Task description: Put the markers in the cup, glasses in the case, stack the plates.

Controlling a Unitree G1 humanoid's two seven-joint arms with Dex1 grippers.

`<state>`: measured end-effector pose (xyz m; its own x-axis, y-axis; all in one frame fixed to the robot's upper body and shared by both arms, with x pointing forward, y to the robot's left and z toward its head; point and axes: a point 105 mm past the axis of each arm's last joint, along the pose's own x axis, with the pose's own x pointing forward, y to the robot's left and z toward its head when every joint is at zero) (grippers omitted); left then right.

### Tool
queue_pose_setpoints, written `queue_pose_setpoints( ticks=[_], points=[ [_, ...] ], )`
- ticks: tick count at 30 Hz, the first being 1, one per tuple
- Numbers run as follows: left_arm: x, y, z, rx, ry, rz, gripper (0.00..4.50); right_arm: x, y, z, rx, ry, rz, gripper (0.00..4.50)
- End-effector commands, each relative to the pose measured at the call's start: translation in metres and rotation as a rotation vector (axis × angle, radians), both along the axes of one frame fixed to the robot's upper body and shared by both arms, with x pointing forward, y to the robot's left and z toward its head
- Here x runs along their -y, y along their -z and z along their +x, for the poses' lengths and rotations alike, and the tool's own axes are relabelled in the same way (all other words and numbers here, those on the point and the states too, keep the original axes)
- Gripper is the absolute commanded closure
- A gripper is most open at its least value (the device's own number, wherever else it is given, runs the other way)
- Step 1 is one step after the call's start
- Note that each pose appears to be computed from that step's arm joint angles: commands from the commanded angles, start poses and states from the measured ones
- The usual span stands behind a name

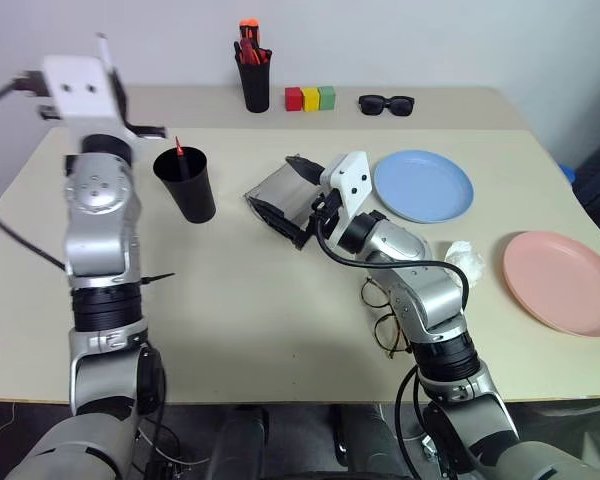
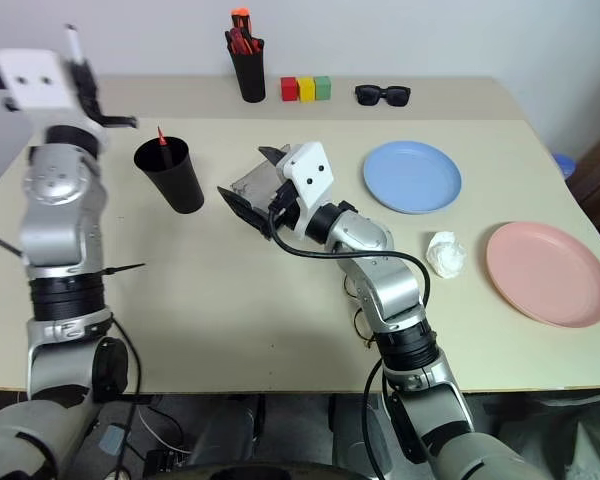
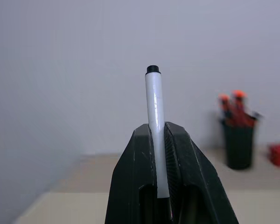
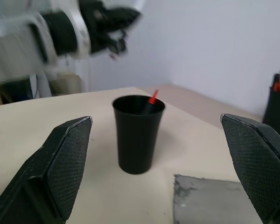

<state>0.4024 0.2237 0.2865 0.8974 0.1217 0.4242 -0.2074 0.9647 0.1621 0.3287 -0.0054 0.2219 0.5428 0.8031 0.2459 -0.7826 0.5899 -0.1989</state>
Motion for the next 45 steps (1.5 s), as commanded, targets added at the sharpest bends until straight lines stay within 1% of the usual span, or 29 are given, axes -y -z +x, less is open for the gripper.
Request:
queue_pose_setpoints(
  ticks=[1, 4, 6, 14, 15, 16, 17, 20, 24, 26, 28, 30, 32, 33, 34, 35, 36, 39, 40, 41, 43, 45],
  points=[
    [0.007, -0.01, 0.003, 0.067, 0.014, 0.021, 4.48, 0.001, -0.014, -0.004, 0.056, 0.0, 0.031, 0.0],
    [0.008, 0.005, 0.009, 0.04, 0.014, 0.028, 4.48, 0.004, -0.013, -0.005, 0.053, 0.01, 0.027, 0.0],
    [0.009, 0.011, 0.01, 0.031, 0.011, 0.026, 4.48, 0.004, -0.011, -0.005, 0.051, 0.013, 0.025, 0.0],
    [0.01, 0.019, 0.007, 0.027, 0.003, -0.023, 4.48, 0.003, -0.011, -0.007, 0.048, 0.009, 0.028, 0.0],
    [0.011, 0.02, 0.007, 0.026, 0.002, -0.023, 4.11, 0.003, -0.011, -0.007, 0.048, 0.008, 0.028, 0.0],
    [0.011, 0.021, 0.007, 0.024, -0.004, -0.021, 3.63, 0.003, -0.011, -0.007, 0.048, 0.007, 0.028, 0.0],
    [0.011, 0.022, 0.007, 0.021, -0.01, -0.017, 3.3, 0.003, -0.011, -0.007, 0.047, 0.006, 0.028, 0.0],
    [0.01, 0.024, 0.006, 0.016, -0.018, -0.019, 1.85, 0.003, -0.01, -0.007, 0.046, 0.002, 0.026, 0.0],
    [0.01, 0.024, 0.004, 0.021, -0.02, -0.031, 1.85, 0.002, -0.009, -0.007, 0.043, -0.001, 0.023, 0.0],
    [0.014, 0.018, 0.002, 0.042, 0.01, -0.056, 1.85, 0.003, -0.009, -0.007, 0.041, -0.001, 0.02, 0.0],
    [0.034, 0.005, 0.001, 0.067, 0.134, -0.078, 1.85, 0.004, -0.008, -0.008, 0.038, 0.0, 0.015, 0.0],
    [0.055, -0.001, -0.001, 0.068, 0.249, -0.06, 1.85, 0.005, -0.007, -0.008, 0.038, 0.0, 0.009, 0.0],
    [0.097, 0.005, -0.002, -0.031, 0.451, 0.047, 1.27, 0.011, -0.005, -0.008, 0.038, 0.013, -0.012, 0.0],
    [0.114, 0.019, 0.0, -0.127, 0.515, 0.135, 0.93, 0.017, -0.004, -0.008, 0.041, 0.023, -0.029, 0.0],
    [0.128, 0.037, 0.002, -0.243, 0.564, 0.208, 0.48, 0.024, -0.003, -0.008, 0.045, 0.031, -0.054, 0.0],
    [0.134, 0.051, 0.003, -0.318, 0.576, 0.271, 0.03, 0.031, -0.002, -0.009, 0.05, 0.033, -0.087, 0.0],
    [0.139, 0.062, 0.003, -0.384, 0.587, 0.29, 0.03, 0.037, 0.0, -0.011, 0.054, 0.029, -0.121, 0.0],
    [0.157, 0.097, -0.002, -0.622, 0.679, 0.19, 0.03, 0.057, 0.006, -0.021, 0.047, 0.013, -0.234, 0.0],
    [0.162, 0.11, -0.005, -0.7, 0.693, 0.195, 0.03, 0.064, 0.009, -0.023, 0.047, 0.013, -0.277, 0.0],
    [0.163, 0.117, -0.005, -0.735, 0.676, 0.215, 0.03, 0.069, 0.011, -0.025, 0.046, 0.015, -0.308, 0.0],
    [0.159, 0.133, 0.001, -0.802, 0.603, 0.182, 0.03, 0.087, 0.016, -0.027, 0.034, 0.039, -0.381, 0.0],
    [0.161, 0.141, 0.003, -0.838, 0.595, 0.146, 0.03, 0.097, 0.018, -0.03, 0.025, 0.056, -0.424, 0.0]
  ],
)
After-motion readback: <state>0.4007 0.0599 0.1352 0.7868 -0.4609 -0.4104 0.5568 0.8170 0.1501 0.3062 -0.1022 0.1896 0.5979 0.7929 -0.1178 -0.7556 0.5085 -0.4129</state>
